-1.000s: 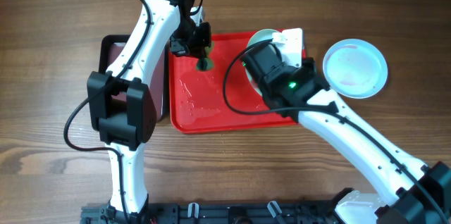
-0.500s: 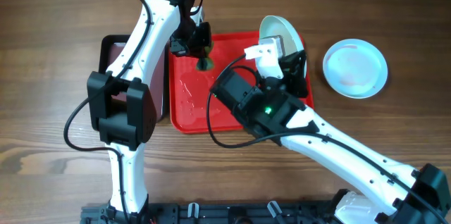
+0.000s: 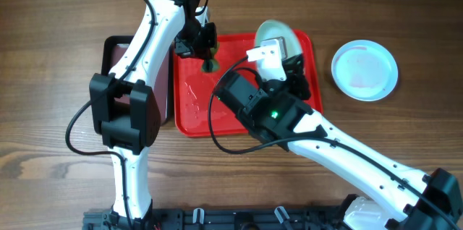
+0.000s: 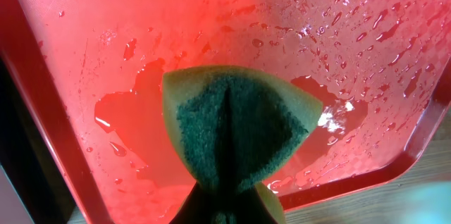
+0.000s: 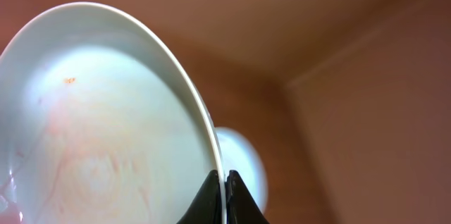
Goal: Clean dirty plates on tray and stack at the side
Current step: 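Carry the blue plate right and stack it on the plate pile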
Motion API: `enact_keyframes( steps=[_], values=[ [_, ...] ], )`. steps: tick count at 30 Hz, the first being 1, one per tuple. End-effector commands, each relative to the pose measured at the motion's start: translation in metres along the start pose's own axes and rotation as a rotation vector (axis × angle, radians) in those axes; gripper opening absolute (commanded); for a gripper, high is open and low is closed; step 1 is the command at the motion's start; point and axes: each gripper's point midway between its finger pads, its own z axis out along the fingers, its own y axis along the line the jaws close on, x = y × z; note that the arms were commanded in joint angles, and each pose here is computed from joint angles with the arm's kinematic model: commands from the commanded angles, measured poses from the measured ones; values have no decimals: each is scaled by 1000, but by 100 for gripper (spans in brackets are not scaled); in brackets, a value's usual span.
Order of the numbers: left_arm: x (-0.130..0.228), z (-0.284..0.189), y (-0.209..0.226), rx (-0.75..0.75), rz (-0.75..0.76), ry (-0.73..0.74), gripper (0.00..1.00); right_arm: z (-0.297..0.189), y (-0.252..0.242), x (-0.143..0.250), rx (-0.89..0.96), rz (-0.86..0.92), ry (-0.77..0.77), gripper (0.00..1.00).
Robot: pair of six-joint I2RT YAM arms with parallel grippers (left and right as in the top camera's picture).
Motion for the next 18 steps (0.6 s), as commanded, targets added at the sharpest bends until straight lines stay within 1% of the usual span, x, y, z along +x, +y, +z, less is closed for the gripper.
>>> enact_keyframes(
  steps=[1,3,5,8,11,14,18],
  values=[
    [3,4,-5,19,-3,17,4,-1,48,28,-347,148,205,4],
    [3,4,-5,19,-3,17,4,3,60,39,-454,194,303,4],
    [3,4,-5,19,-3,17,4,14,61,48,-517,247,387,4],
    [3,4,-5,19,-3,17,4,44,49,57,-593,401,514,4],
    [3,4,-5,20,-2,17,4,72,29,63,-642,563,592,4],
    [2,4,-5,21,-1,13,4,117,-18,82,-592,767,651,4],
    [0,4,-6,24,2,3,4,155,-72,124,-447,926,722,4]
  ],
)
